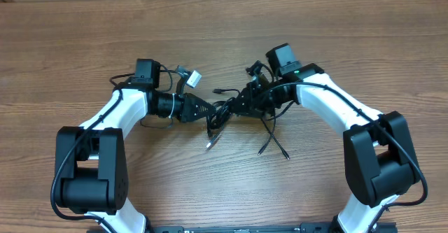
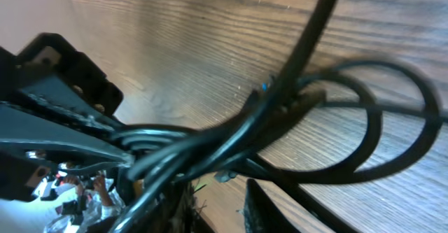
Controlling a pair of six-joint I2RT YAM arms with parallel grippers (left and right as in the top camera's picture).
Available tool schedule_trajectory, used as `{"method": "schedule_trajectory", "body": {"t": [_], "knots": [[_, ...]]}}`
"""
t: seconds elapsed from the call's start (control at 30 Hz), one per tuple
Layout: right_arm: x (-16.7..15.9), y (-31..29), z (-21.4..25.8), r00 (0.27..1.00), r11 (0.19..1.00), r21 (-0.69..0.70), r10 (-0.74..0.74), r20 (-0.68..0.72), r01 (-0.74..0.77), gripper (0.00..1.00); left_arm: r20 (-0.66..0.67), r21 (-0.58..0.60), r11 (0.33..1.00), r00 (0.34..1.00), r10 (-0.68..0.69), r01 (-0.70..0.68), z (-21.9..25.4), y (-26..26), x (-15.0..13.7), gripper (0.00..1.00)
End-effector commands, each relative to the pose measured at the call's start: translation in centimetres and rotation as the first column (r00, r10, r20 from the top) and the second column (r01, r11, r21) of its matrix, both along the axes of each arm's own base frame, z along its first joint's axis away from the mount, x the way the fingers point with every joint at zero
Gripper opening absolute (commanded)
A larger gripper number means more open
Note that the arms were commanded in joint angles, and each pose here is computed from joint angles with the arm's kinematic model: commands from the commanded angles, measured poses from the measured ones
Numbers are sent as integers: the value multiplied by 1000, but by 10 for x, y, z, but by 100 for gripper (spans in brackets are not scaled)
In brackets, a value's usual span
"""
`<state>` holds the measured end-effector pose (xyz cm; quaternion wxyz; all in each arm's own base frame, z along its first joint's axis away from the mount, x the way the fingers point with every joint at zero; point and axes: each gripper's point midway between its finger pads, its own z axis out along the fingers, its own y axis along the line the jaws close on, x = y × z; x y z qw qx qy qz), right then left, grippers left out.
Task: Untangle cables
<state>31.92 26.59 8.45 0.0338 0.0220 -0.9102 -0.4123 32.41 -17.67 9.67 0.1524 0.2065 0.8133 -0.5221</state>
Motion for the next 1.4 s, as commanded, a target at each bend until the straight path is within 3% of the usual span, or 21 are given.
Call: {"method": "schedule_trajectory", "body": {"t": [0.0,0.2,0.43,0.6,0.83,1.03,1.37], "knots": [[3,-1,-1,996,992,-84,-91,-7,90,25,-38,-86,995,998,49,-52,16,11,8,4],[14,7,0,993,991,-83,-102,60,107,26,-79,-183,976,991,103,-116,32,31,15,4],[19,27,10,989,997,-27,-69,134,73,30,-186,-191,968,974,129,-164,34,32,17,4],[19,42,11,981,999,19,-52,187,50,30,-208,-265,951,973,101,-156,47,29,15,4],[23,51,14,969,995,93,-56,242,34,29,-240,-273,948,966,99,-165,49,28,15,4],[14,69,39,952,960,260,15,306,-98,29,-237,-258,951,966,107,-168,46,29,16,4],[1,71,53,939,918,337,91,333,-209,28,-225,-173,966,963,149,-190,32,33,20,4]]}}
